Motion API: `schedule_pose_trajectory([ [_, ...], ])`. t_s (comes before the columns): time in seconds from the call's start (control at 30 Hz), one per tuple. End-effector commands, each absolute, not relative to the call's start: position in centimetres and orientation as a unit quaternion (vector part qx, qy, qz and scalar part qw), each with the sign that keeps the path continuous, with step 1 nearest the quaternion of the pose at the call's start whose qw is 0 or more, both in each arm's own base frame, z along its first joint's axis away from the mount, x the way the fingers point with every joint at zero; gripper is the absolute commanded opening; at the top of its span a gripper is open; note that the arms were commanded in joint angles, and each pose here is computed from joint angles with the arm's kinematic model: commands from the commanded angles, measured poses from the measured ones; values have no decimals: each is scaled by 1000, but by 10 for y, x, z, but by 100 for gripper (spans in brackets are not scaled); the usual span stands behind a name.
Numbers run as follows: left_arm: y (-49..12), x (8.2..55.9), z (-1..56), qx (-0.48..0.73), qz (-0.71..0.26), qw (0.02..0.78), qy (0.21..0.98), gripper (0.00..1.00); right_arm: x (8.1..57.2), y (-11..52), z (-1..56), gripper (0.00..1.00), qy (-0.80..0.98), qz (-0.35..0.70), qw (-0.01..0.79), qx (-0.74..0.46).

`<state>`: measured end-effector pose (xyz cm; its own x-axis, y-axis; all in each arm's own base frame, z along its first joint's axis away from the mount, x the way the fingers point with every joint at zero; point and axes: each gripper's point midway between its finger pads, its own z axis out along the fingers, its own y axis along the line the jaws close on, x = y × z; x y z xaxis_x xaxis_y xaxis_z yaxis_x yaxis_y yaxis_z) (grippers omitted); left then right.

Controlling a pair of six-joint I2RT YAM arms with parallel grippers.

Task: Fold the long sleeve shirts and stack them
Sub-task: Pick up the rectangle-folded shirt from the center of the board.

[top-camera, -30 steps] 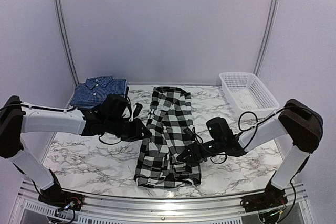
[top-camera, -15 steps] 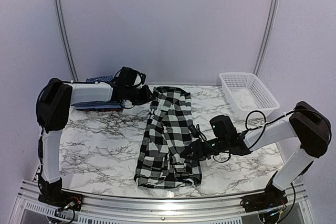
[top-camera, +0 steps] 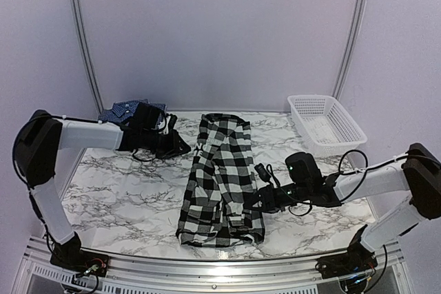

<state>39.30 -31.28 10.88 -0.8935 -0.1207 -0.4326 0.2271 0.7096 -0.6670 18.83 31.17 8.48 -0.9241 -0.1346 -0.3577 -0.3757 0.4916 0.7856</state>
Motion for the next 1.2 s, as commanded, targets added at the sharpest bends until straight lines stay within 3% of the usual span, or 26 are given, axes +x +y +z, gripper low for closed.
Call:
schedule_pose_trajectory([
  [0.0,-308,332,116,42,-411,200,889,13,169,299,82,31,863,469,120,-145],
  [0.2,-314,256,97,54,-437,141,887,13,156,299,90,33,854,486,118,-143],
  [0.57,-317,157,50,96,-416,44,903,13,117,303,45,32,865,476,65,-144],
  [0.9,-309,131,23,95,-386,10,918,11,115,304,47,31,876,453,69,-148],
  [1.17,-308,134,61,101,-401,35,910,19,127,294,74,35,884,434,105,-140],
])
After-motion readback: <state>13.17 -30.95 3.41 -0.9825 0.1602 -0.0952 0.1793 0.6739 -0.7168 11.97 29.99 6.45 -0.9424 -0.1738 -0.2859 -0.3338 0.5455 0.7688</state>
